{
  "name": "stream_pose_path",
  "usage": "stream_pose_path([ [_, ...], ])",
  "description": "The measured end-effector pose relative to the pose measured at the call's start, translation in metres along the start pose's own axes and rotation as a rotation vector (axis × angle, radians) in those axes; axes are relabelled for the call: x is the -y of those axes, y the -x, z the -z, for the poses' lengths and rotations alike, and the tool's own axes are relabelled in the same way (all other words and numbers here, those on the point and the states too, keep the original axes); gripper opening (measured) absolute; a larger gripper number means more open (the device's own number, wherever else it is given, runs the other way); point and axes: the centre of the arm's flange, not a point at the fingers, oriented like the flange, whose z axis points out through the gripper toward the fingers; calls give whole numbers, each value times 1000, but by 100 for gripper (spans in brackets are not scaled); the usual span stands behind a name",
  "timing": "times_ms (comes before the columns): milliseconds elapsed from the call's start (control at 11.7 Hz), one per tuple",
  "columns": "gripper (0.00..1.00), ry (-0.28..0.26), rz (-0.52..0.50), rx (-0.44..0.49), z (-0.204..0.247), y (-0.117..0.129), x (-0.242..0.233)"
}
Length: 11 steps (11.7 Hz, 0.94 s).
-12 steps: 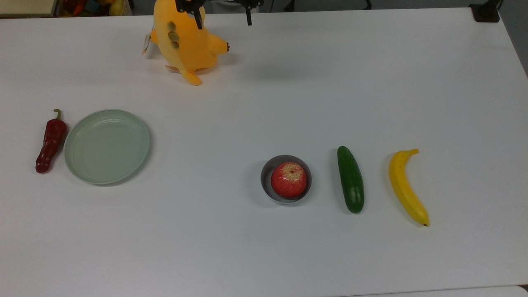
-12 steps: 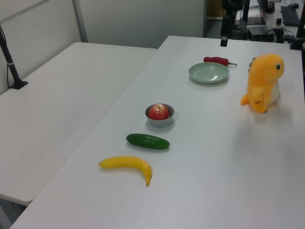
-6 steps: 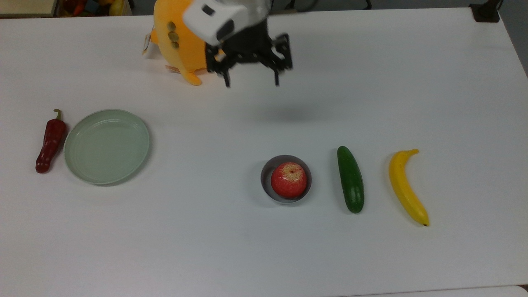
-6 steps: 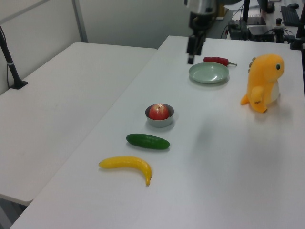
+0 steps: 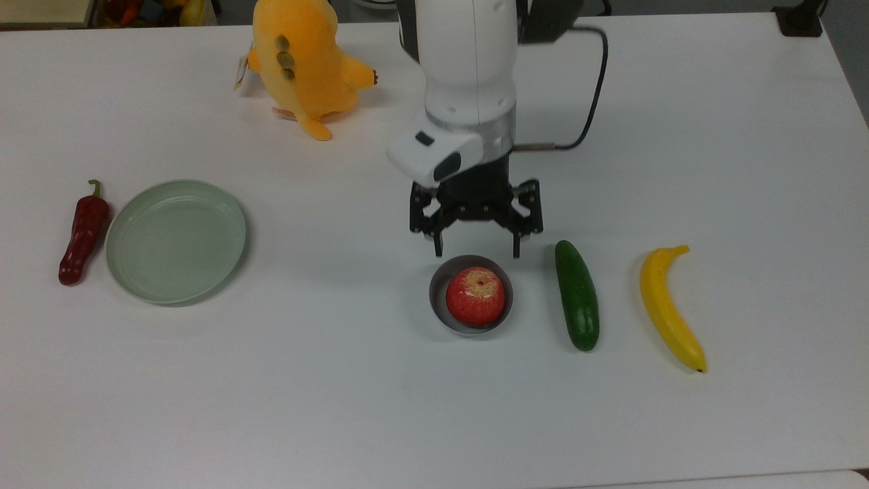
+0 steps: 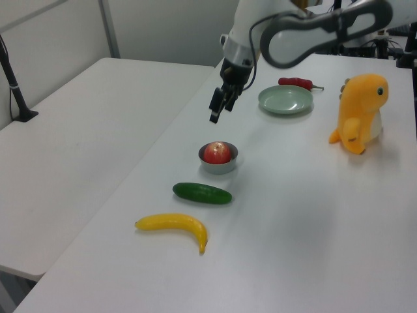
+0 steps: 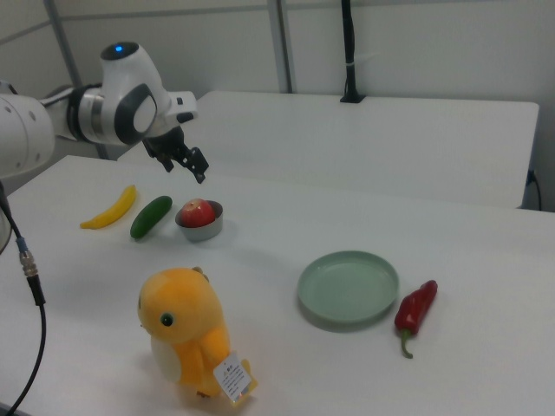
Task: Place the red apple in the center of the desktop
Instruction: 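Lower the gripper into the bowl and close it on the apple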
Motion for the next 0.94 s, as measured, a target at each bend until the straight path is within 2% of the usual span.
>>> stream_pose_path([
  [342, 100, 36, 34, -22, -77, 8, -5],
  [940, 100, 49, 68, -11, -94, 16, 7],
])
